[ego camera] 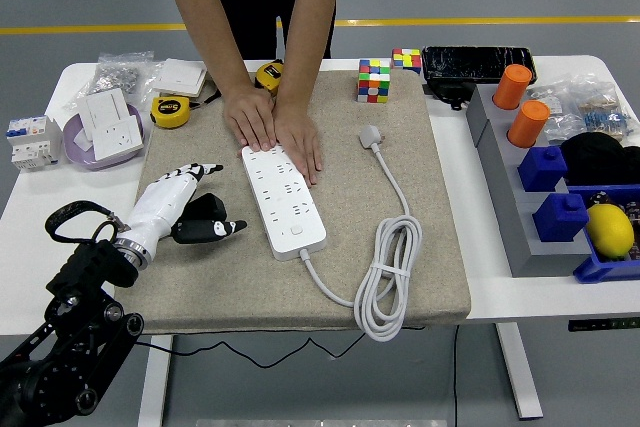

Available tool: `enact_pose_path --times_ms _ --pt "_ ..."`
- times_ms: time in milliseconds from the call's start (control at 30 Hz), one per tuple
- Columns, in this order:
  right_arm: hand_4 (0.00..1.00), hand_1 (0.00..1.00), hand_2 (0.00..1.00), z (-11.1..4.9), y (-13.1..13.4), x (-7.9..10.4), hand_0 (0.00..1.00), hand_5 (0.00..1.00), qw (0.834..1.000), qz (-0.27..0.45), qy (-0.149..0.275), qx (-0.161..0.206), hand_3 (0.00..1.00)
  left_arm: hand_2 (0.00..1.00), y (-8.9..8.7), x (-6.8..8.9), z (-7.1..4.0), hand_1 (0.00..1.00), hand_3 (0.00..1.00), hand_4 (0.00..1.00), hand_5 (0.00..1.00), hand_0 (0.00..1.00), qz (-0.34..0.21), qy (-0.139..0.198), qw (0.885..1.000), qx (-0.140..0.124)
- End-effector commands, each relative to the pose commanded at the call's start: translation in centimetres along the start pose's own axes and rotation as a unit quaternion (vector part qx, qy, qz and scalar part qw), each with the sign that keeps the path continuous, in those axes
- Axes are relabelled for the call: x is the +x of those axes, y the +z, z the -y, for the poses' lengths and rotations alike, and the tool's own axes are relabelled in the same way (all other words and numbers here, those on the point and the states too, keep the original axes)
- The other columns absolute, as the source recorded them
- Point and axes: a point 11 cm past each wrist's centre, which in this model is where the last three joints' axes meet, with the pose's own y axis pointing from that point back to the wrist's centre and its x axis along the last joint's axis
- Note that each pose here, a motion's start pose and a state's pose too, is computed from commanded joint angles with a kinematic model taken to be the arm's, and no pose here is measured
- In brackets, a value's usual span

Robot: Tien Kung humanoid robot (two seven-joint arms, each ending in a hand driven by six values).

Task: Pick up the plug,place it near the board,insert it into the board,press the button

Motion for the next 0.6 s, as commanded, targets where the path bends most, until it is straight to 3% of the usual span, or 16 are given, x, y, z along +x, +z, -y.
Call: enact_pose_path --times_ms 133,167,533,567,600 --pt "0.998 0.714 0.721 0.0 -0.1 0.0 0.818 0.951 1.0 0.0 0.0 0.001 0.761 0.727 -0.2 0.1 0.0 0.816 0.799 0.998 0.376 0.809 -0.002 0.003 1.0 0.007" --pt "0.998 0.714 0.721 0.0 -0.1 0.0 0.819 0.955 1.0 0.001 0.0 0.001 0.762 0.516 -0.3 0.1 0.0 0.585 0.588 0.998 0.277 0.625 -0.002 0.004 1.0 0.009" --pt "0.998 0.714 0.72 0.0 -0.2 0.1 0.819 0.958 1.0 0.001 0.001 0.002 0.761 0.466 -1.9 -0.1 -0.1 0.561 0.534 0.998 0.226 0.622 -0.004 0.0 0.999 0.038" --pt "0.998 0.714 0.721 0.0 -0.2 0.1 0.819 0.963 1.0 0.001 0.001 0.002 0.761 0.411 -1.9 -0.1 -0.1 0.501 0.442 0.985 0.154 0.576 -0.004 0.001 0.999 0.039" --pt "0.998 0.714 0.721 0.0 -0.2 0.1 0.819 0.963 1.0 0.002 0.002 0.002 0.761 0.411 -1.9 0.0 -0.1 0.501 0.442 0.985 0.154 0.576 -0.004 0.004 0.999 0.038"
